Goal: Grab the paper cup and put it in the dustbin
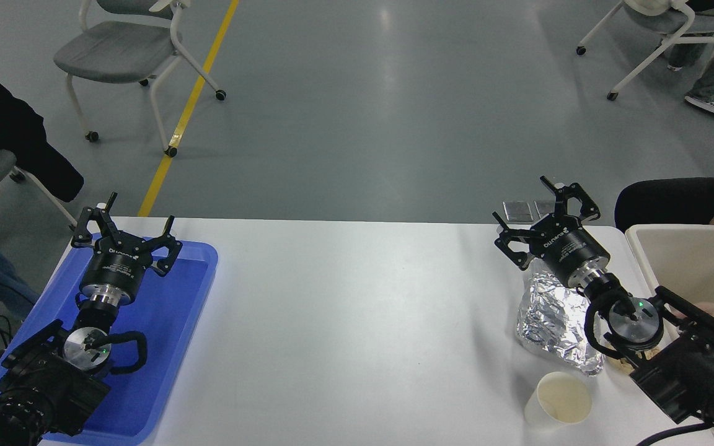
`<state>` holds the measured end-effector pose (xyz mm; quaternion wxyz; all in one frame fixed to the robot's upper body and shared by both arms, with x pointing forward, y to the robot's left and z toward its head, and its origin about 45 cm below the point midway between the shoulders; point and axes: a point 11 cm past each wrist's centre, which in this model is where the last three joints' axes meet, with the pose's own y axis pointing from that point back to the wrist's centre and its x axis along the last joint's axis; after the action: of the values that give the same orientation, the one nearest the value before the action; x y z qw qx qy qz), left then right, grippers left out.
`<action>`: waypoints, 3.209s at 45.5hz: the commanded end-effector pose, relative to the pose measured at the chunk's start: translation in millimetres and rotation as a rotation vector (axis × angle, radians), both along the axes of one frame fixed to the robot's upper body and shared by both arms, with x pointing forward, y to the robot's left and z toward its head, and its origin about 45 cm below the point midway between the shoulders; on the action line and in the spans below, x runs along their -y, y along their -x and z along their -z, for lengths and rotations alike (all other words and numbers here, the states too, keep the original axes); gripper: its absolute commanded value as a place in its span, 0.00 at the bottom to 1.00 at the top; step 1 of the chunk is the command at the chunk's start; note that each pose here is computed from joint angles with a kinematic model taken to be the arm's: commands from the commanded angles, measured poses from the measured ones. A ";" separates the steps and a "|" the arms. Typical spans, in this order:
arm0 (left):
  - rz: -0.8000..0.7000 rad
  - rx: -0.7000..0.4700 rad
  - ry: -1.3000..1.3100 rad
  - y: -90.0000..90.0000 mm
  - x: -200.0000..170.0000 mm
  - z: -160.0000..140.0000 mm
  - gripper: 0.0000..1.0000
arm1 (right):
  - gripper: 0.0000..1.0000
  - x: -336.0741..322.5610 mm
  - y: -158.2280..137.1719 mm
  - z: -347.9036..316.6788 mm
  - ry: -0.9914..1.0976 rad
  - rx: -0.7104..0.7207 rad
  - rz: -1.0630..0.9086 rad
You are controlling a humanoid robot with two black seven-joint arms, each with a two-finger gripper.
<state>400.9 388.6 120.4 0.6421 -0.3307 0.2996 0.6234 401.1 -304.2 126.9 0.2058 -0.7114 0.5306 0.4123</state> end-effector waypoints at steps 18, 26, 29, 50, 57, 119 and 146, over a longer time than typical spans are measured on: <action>0.000 0.000 -0.001 0.0 -0.6 -0.4 1.00 | 1.00 -28.6 -7.1 -7.2 0.154 0.037 -0.151; 0.000 0.000 -0.001 0.0 -0.6 -0.3 1.00 | 1.00 -37.9 -32.7 -46.0 0.438 0.152 -0.327; 0.000 0.000 -0.001 0.0 -0.6 -0.3 1.00 | 1.00 -32.9 -44.7 -66.7 0.562 0.194 -0.378; -0.001 -0.001 -0.003 0.6 -1.5 0.0 1.00 | 1.00 -26.9 -71.5 -125.9 1.385 0.185 -0.828; -0.001 0.001 -0.003 0.0 -1.4 -0.6 1.00 | 1.00 -20.7 -58.7 -138.1 1.612 0.143 -1.057; -0.006 -0.001 -0.004 1.0 -3.4 -0.1 1.00 | 1.00 -40.3 67.9 -290.0 1.939 -0.141 -1.649; -0.005 -0.001 -0.005 1.3 -3.4 -0.1 1.00 | 1.00 6.1 102.3 -242.3 1.736 -0.209 -1.737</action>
<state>399.8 392.1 120.7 0.6411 -0.3299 0.2974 0.6259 323.5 -280.1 403.5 -0.7331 -0.6756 0.0198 -0.0754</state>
